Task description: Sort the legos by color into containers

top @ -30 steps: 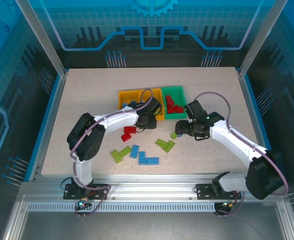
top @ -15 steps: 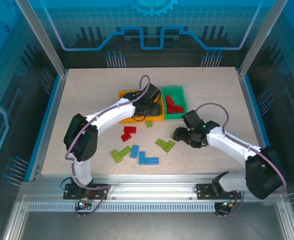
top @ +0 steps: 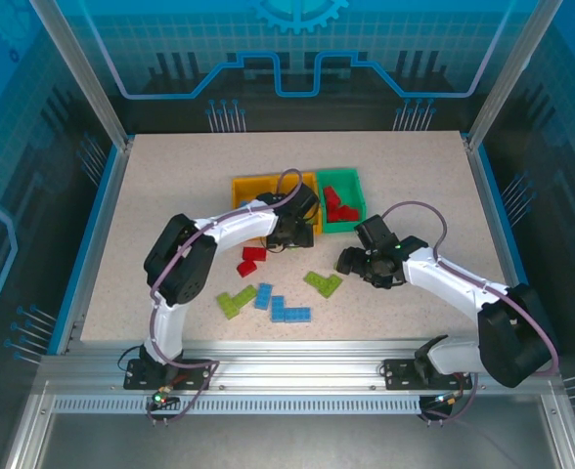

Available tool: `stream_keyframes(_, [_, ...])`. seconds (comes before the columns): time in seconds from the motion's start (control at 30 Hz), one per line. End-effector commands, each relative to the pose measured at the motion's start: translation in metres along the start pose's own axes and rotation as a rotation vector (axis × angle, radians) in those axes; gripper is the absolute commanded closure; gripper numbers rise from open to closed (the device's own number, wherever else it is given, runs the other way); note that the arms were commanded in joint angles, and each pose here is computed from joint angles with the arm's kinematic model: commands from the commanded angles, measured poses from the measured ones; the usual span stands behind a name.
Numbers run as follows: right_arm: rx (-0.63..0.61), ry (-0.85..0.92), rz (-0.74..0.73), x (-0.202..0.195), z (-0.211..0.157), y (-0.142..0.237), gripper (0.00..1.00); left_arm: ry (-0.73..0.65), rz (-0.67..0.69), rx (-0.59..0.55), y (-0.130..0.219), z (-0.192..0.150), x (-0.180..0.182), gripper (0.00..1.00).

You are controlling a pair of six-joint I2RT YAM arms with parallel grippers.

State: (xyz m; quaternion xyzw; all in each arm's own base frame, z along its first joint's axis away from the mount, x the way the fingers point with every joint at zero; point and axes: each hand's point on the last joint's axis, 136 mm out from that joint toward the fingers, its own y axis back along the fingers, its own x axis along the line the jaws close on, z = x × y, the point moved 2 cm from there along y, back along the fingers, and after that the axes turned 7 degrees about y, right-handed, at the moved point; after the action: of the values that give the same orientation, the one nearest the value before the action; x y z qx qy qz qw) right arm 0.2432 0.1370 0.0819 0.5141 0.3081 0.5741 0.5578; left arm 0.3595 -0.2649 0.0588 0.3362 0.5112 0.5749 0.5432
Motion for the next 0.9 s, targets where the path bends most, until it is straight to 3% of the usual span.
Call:
stream_keyframes(0.0, [0.003,-0.017,-0.010,-0.002,0.000,-0.001,0.15,0.014,0.016,0.031,-0.011,-0.006,-0.001,0.27])
stream_keyframes(0.3, [0.014,-0.017,-0.039,-0.012,-0.008,-0.002,0.15,0.033,0.017,0.026,-0.026,0.004,-0.006,0.38])
stream_keyframes(0.57, [0.019,-0.056,-0.036,-0.011,-0.021,-0.007,0.15,0.028,0.015,0.021,-0.028,0.008,-0.007,0.64])
stream_keyframes(0.87, [0.008,-0.063,-0.039,-0.003,-0.015,-0.009,0.15,0.008,-0.043,-0.003,-0.001,0.003,-0.017,0.69])
